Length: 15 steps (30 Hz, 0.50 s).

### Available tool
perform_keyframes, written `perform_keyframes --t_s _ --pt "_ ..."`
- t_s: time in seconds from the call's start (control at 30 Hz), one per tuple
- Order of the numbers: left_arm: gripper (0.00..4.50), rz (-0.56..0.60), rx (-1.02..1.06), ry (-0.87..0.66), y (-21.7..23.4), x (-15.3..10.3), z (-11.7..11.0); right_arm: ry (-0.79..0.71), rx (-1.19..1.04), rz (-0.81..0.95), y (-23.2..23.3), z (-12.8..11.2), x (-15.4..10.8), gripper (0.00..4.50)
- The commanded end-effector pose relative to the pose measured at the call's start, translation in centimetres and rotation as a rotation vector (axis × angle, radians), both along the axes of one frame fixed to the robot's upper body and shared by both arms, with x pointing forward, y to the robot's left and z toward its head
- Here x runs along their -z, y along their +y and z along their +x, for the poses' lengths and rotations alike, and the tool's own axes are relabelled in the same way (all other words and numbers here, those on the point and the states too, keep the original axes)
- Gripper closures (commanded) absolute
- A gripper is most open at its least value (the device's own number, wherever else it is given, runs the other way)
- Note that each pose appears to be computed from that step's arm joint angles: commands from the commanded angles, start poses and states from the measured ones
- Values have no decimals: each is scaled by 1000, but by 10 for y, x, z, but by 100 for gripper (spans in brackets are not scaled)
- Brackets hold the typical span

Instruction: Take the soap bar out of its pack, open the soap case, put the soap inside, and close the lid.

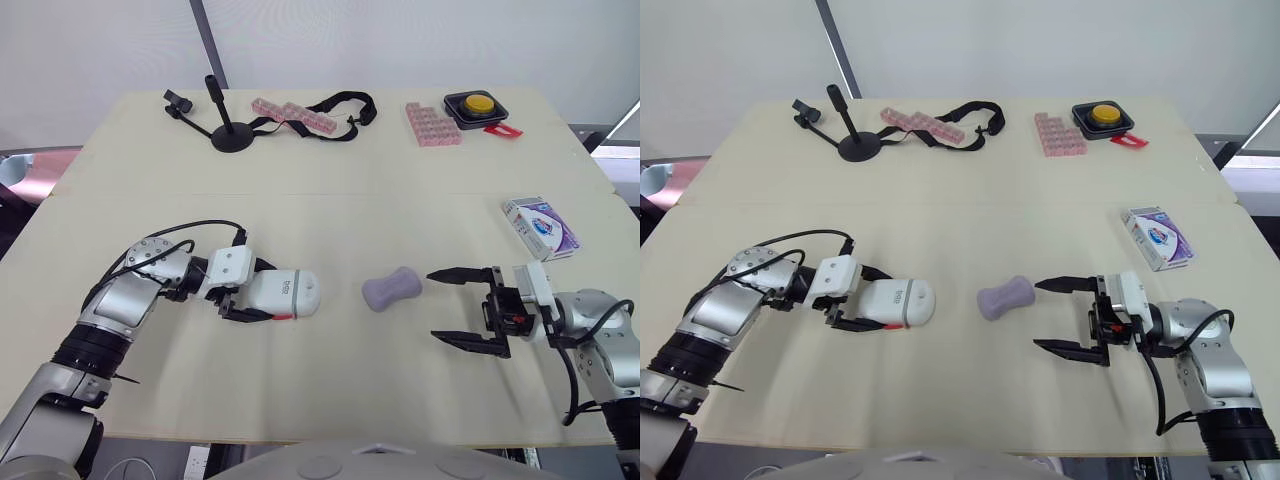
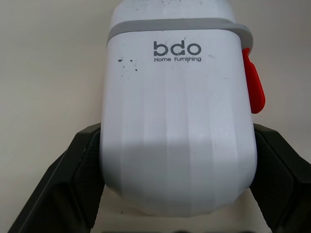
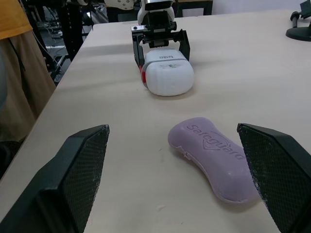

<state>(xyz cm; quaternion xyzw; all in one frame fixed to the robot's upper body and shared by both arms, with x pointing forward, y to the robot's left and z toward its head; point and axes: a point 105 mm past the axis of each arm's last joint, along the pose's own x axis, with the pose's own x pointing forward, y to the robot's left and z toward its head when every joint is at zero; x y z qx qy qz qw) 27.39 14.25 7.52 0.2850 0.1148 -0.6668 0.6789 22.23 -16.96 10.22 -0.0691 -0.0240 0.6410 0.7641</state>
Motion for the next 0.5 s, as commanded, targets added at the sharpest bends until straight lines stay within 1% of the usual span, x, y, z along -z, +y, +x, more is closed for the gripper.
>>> perform_keyframes --t_s 0.03,0.07,0.17,0.27,0.3,0.33,0.43,0.5 --pt "103 -77 -10 -110 -3 -26 9 -11 35 -15 -1 3 -7 0" --pt "103 -94 -18 -124 -4 -31 11 2 44 -17 -1 4 -9 0" --pt "103 -158 -38 -205 -7 -47 17 106 77 -10 2 6 -22 0" --pt "103 -187 -38 -322 -13 -60 18 279 108 37 12 7 -40 0" --pt "103 -213 -25 -390 -19 -66 17 358 135 48 18 10 -45 0" --pt "103 -239 -22 -436 -25 -71 17 396 147 49 24 12 -49 0" --pt "103 -294 6 -536 -40 -78 11 529 170 124 44 20 -65 0" --pt "103 -310 6 -572 -46 -78 10 600 169 140 53 21 -70 0"
